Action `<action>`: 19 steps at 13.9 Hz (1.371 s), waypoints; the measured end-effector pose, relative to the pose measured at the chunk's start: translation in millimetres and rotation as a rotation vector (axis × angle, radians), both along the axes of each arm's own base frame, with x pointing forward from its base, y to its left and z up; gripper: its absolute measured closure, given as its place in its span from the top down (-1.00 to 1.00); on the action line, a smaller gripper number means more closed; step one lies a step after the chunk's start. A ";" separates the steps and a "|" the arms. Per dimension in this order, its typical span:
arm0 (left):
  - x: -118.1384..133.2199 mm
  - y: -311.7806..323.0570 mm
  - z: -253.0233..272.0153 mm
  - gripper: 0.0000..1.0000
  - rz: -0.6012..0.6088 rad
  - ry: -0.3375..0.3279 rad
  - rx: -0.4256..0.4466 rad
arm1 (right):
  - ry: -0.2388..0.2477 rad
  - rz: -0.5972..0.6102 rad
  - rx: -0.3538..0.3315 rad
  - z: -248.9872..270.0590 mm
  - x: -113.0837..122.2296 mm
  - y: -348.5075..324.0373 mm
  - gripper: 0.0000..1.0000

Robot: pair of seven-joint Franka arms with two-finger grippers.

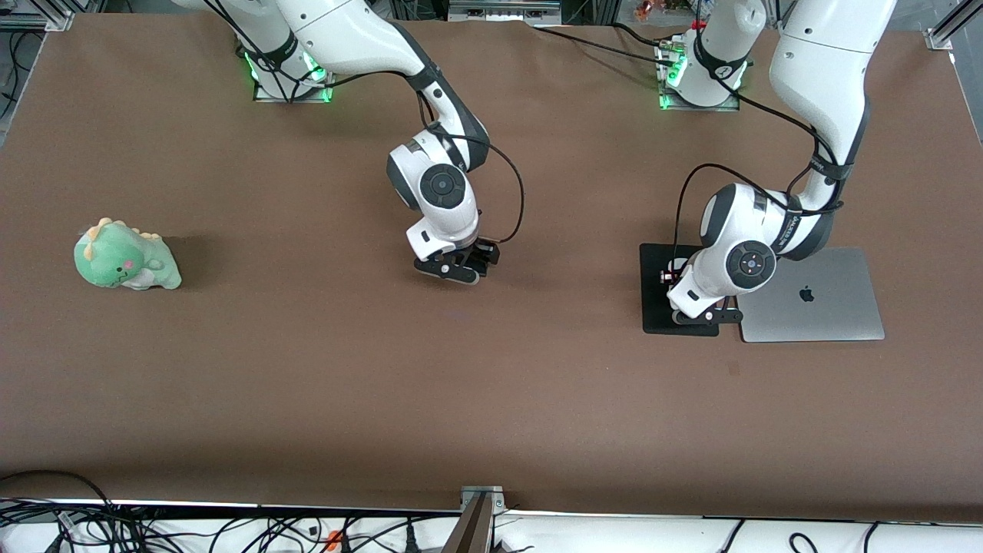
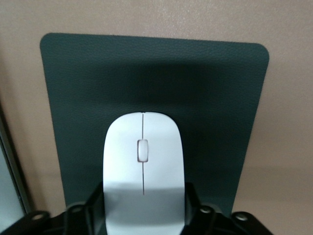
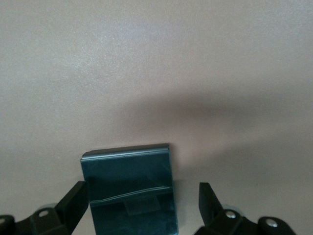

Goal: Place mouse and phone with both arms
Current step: 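Lower the mouse onto the black pad and open the left gripper, then lift the black phone with the right gripper while the left gripper withdraws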

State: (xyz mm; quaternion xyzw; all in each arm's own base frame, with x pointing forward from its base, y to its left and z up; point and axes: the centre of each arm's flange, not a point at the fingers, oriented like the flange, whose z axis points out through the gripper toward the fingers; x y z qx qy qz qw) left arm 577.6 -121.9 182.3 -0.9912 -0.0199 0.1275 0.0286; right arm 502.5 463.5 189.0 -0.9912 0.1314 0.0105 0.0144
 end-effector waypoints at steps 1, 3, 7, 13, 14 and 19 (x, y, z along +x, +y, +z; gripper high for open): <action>0.1 0.4 0.1 0.73 0.001 0.000 0.000 | 0.000 -0.002 0.000 -0.6 0.0 0.0 1.00; 1.4 3.7 2.6 1.00 0.007 0.003 0.001 | -0.001 -0.004 0.000 -1.5 0.5 0.7 1.00; 13.8 9.0 70.6 1.00 0.018 0.065 0.021 | -0.014 0.004 0.009 -7.6 1.9 9.5 1.00; 35.9 7.5 216.2 1.00 -0.017 0.109 0.024 | -0.056 0.046 0.013 -12.8 0.8 25.6 1.00; 36.6 8.9 238.7 1.00 -0.041 0.093 0.013 | -0.064 0.057 0.006 -16.5 0.4 25.9 1.00; 8.5 50.3 346.0 1.00 -0.105 0.034 -0.026 | -0.082 0.090 -0.015 -22.7 -0.4 27.6 0.85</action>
